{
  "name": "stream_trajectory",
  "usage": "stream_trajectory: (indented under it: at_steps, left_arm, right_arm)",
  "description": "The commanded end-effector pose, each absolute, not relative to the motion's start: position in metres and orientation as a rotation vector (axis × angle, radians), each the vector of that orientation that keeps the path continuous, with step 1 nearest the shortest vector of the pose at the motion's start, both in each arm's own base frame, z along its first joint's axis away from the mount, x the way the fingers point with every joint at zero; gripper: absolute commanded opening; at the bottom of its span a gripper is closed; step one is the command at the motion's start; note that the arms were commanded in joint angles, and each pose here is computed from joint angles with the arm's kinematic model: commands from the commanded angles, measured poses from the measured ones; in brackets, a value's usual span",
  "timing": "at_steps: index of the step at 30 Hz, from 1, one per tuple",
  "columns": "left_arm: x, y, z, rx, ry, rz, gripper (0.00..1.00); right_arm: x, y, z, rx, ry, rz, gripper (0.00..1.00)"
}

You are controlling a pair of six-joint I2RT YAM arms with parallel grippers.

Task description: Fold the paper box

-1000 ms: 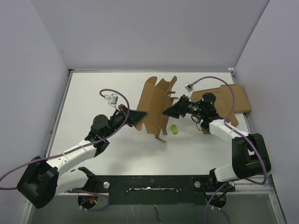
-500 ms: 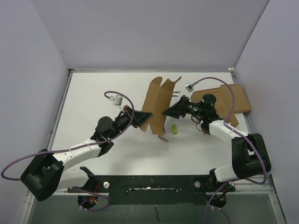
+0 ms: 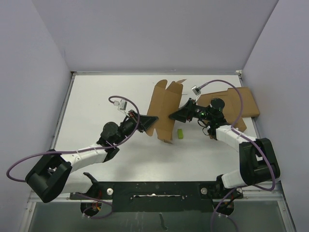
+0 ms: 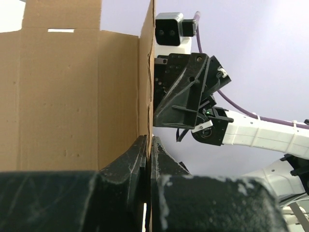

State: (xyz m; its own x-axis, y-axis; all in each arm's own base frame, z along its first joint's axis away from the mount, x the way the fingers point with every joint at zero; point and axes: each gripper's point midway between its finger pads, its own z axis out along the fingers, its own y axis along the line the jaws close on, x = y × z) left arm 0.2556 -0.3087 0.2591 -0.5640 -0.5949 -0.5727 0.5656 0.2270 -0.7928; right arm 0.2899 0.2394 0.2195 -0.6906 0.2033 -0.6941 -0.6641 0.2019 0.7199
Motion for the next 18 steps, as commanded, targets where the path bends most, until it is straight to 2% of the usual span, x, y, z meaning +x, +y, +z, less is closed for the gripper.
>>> stream_trajectory:
  at_steps: [1,6,16,18]
  left_arm:
    - [0.259,-0.302,0.272,-0.056,1.464,-1.511,0.00]
    - [0.263,-0.300,0.261,-0.067,1.506,-1.464,0.00]
    - [0.266,-0.300,0.250,-0.053,1.555,-1.412,0.00]
    - [0.265,-0.303,0.249,-0.041,1.562,-1.419,0.00]
  right_arm:
    - [0.282,0.238,0.244,-0.518,1.672,1.566,0.65]
    - [0.284,0.237,0.241,-0.505,1.693,1.563,0.42]
    - [0.290,0.236,0.231,-0.490,1.766,1.545,0.02]
    - [0.291,0.235,0.231,-0.488,1.766,1.545,0.00]
